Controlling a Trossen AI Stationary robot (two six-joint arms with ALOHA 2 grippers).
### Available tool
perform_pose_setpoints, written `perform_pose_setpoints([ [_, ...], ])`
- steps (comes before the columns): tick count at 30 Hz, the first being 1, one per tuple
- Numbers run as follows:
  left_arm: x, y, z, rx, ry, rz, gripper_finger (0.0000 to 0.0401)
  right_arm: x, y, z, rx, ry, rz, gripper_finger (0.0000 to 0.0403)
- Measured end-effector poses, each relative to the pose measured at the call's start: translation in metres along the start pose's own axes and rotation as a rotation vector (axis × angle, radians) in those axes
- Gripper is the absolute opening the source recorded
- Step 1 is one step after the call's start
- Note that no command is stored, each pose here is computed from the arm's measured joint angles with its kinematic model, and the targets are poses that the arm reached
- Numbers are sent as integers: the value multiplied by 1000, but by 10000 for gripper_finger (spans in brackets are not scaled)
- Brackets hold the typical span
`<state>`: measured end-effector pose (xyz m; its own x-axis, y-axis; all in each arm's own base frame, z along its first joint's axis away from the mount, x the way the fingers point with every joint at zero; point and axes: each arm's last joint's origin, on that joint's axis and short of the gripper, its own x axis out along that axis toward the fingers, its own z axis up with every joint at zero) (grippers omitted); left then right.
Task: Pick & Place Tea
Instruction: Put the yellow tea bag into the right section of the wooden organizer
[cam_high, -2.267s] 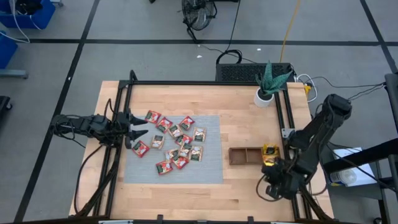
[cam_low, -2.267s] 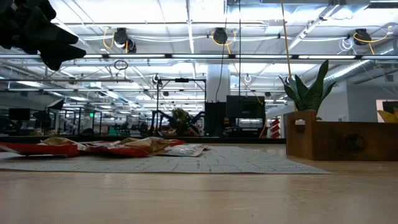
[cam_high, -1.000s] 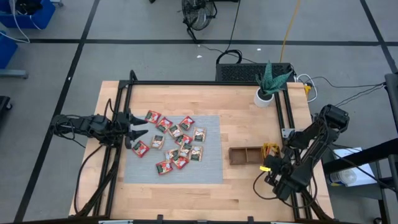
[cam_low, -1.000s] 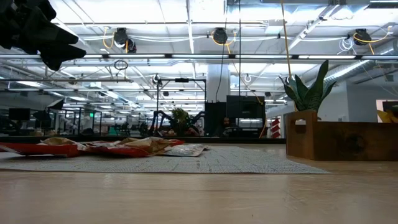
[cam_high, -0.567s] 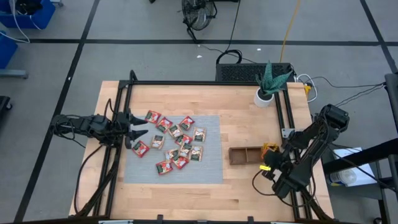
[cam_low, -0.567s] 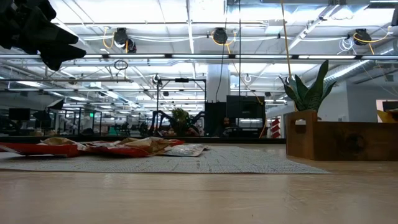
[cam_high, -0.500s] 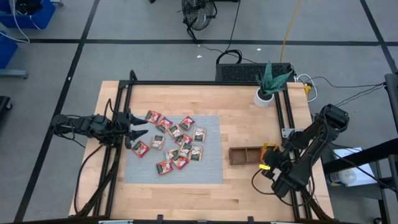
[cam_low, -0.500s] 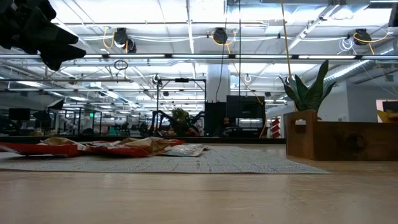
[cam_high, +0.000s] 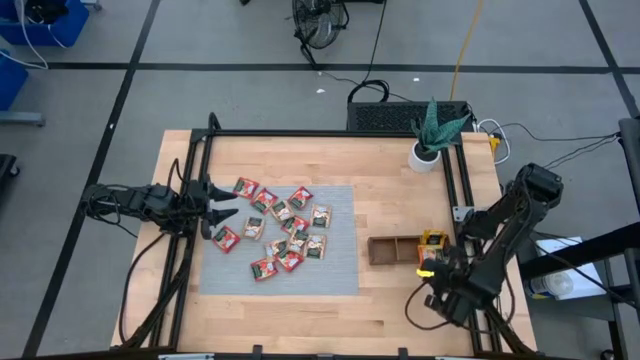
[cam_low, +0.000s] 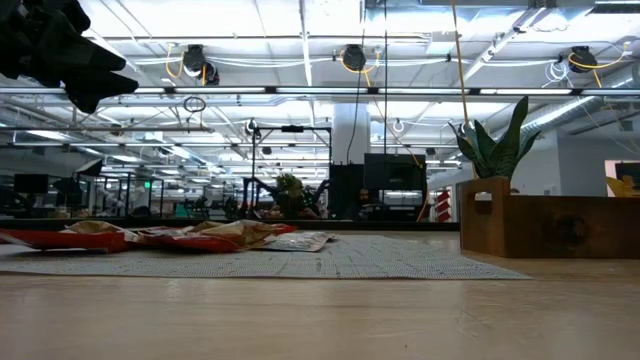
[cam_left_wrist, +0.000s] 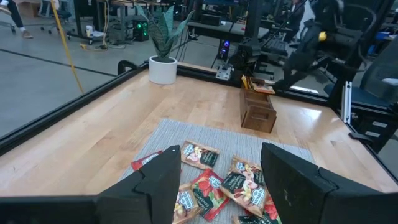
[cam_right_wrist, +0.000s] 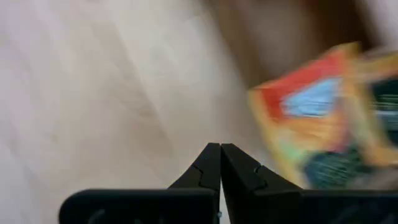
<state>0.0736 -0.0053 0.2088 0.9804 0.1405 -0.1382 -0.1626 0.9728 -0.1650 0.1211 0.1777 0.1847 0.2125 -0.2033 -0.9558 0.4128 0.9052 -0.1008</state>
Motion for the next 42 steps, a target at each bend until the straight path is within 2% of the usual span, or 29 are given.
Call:
perform_pose_setpoints([
  [3, 0, 0, 0, 0, 0, 0, 223, 17, -2, -4, 12, -6, 36, 0],
  [8, 0, 0, 0, 0, 0, 0, 223, 29, -8, -4, 13, -81, 0, 0],
  [13, 0, 0, 0, 0, 0, 0, 223, 28, -13, -1, 3, -181, -57, 0],
  [22, 0, 0, 0, 0, 0, 0, 223, 27, -23, -1, 37, -207, -155, 0],
  [32, 0, 0, 0, 0, 0, 0, 223, 26, -28, 0, 18, -222, -203, 0],
  [42, 0, 0, 0, 0, 1, 0, 223, 8, -34, 9, -12, -222, -320, 0],
])
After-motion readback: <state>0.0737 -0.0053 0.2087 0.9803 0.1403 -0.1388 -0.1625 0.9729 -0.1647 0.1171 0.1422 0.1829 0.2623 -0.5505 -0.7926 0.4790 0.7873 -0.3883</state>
